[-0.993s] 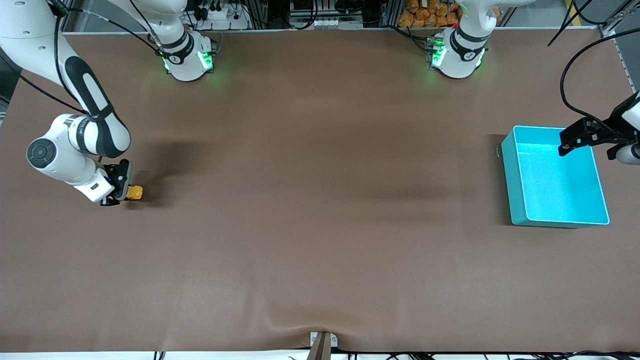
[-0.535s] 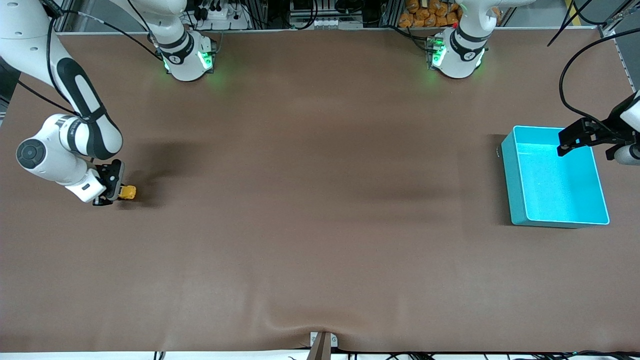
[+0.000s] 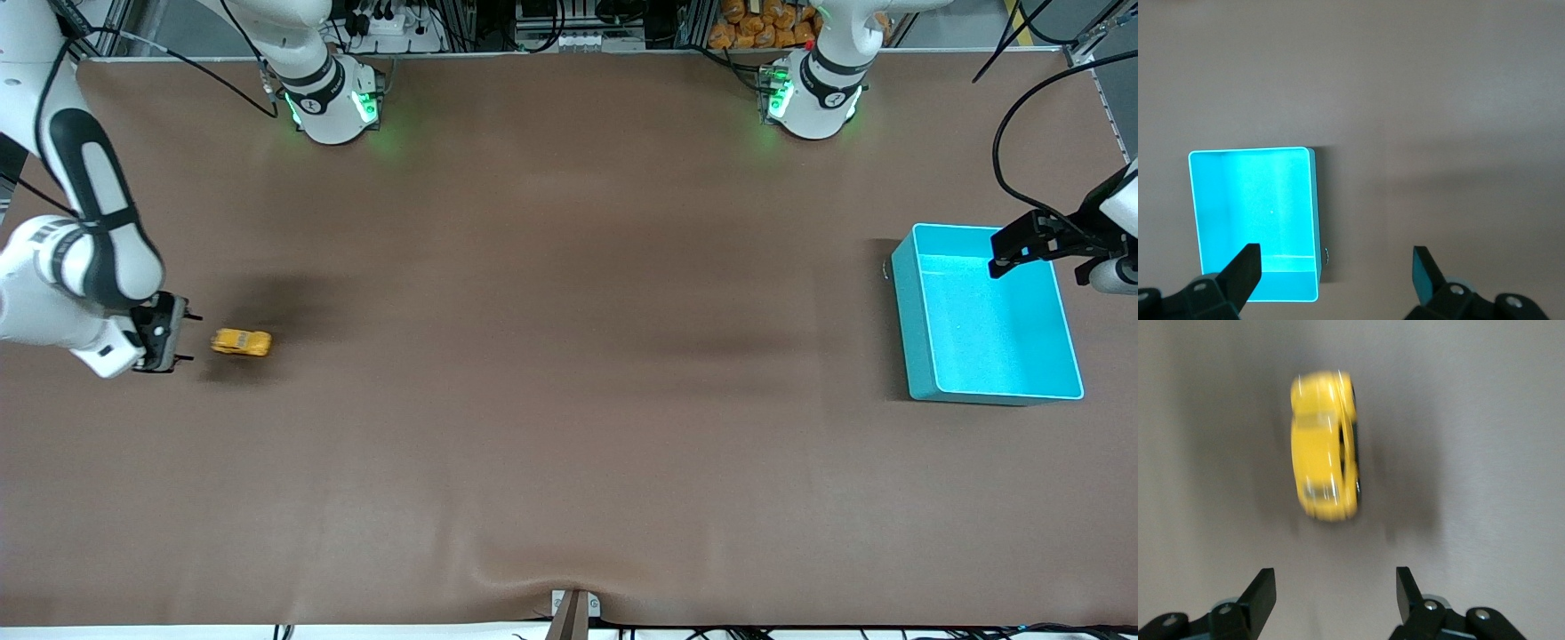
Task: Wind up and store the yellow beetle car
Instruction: 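Open the right gripper, letting the car roll toward the cyan bin, then lower the left gripper to the car while the right gripper retracts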
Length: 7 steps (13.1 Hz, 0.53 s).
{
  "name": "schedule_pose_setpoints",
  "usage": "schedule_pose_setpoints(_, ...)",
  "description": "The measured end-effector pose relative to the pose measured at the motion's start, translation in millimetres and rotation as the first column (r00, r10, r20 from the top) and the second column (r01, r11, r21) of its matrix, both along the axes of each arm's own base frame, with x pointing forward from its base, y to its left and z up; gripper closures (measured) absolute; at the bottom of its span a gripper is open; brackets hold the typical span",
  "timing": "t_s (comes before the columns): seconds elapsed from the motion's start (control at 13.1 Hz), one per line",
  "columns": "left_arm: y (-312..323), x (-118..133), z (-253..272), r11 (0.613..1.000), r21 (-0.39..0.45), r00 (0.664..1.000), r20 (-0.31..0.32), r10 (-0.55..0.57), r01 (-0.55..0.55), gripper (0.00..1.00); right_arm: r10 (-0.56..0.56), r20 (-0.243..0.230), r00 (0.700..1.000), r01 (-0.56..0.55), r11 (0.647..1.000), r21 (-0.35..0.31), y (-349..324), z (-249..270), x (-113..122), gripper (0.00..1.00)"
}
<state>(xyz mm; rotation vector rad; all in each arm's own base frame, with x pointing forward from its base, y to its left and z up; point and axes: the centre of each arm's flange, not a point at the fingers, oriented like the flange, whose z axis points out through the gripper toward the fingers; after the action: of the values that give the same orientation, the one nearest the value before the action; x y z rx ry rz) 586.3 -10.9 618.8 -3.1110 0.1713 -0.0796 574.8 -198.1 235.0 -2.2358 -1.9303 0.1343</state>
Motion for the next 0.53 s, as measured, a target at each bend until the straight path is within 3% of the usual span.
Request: schedule_pose_setpoints(0.53,0.3,1.2,-2.8,1.0,0.0,1.0,-0.005,0.001,-0.001,0.0,0.0,-0.006,1.0,0.0,1.0,0.008,-2.1,13.4,9.8,0.19)
